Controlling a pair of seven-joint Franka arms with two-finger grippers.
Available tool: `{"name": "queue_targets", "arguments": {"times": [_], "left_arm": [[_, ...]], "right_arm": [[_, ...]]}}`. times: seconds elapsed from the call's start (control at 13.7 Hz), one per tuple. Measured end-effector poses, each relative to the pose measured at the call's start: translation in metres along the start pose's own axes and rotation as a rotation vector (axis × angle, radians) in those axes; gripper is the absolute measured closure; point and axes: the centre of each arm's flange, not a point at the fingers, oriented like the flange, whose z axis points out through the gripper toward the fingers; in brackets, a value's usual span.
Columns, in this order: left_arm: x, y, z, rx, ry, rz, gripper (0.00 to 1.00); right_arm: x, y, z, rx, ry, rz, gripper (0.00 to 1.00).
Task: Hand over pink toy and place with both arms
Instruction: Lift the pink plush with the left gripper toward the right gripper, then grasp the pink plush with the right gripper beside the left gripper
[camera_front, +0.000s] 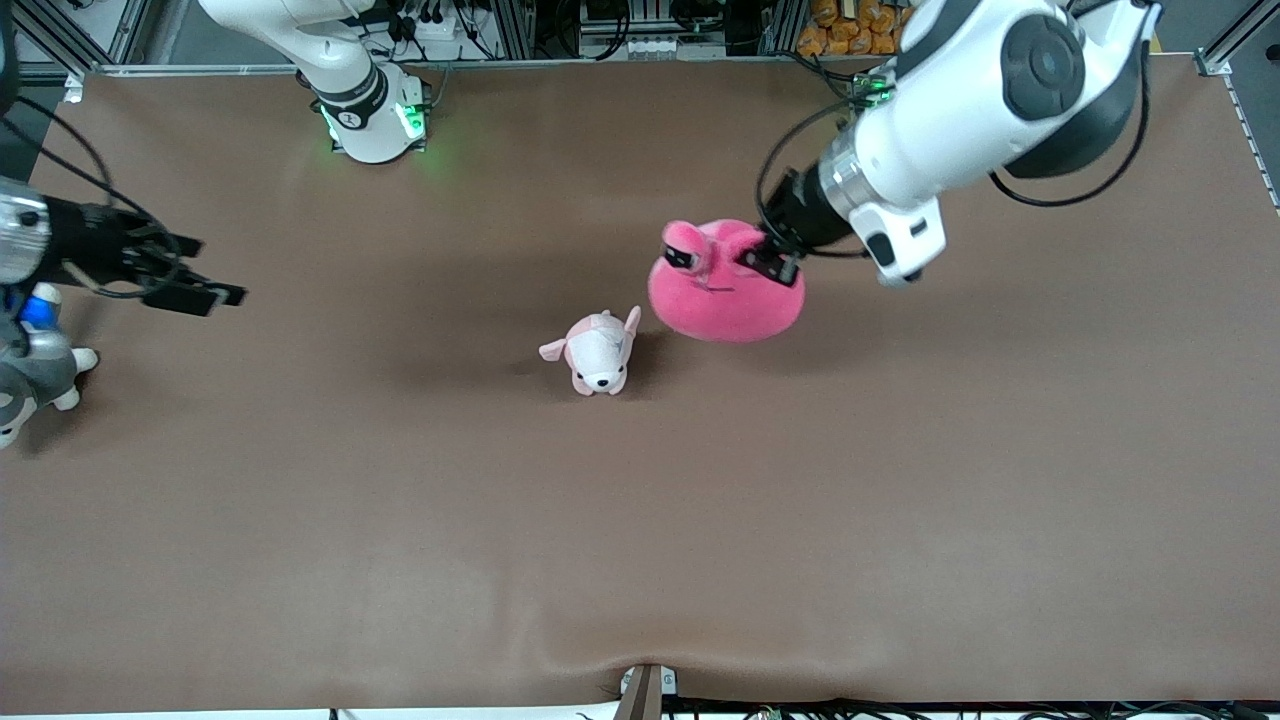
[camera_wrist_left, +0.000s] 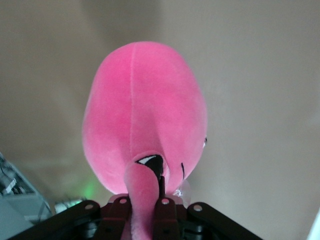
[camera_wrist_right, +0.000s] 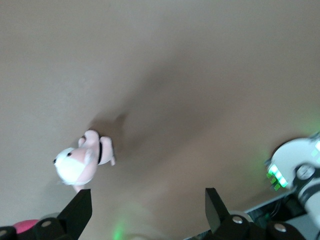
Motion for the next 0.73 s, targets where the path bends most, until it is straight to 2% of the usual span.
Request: {"name": "queue_targets", "arguments": {"times": [0.15, 0.44, 0.58, 0.73], "left_arm": [[-0.039, -0.009, 0.006, 0.000, -0.027, -0.049, 0.87], [-0.104, -0.019, 0.035, -0.027, -0.112, -0.151, 0.87], [-0.120, -0.016, 0.055, -0.046, -0.153, -0.185, 0.87], [-0.132, -0.013, 0.077, -0.078, -0.174, -0.203, 0.87]], "right_arm": [[-0.030, -0.035, 0.016, 0.026, -0.013, 0.096, 0.00], [-0.090, -0.106, 0.057, 0.086, 0.019, 0.271, 0.00], [-0.113, -0.129, 0.082, 0.078, 0.022, 0.369, 0.00], [-0.127, -0.141, 0.099, 0.061, -0.001, 0.449, 0.00]]}}
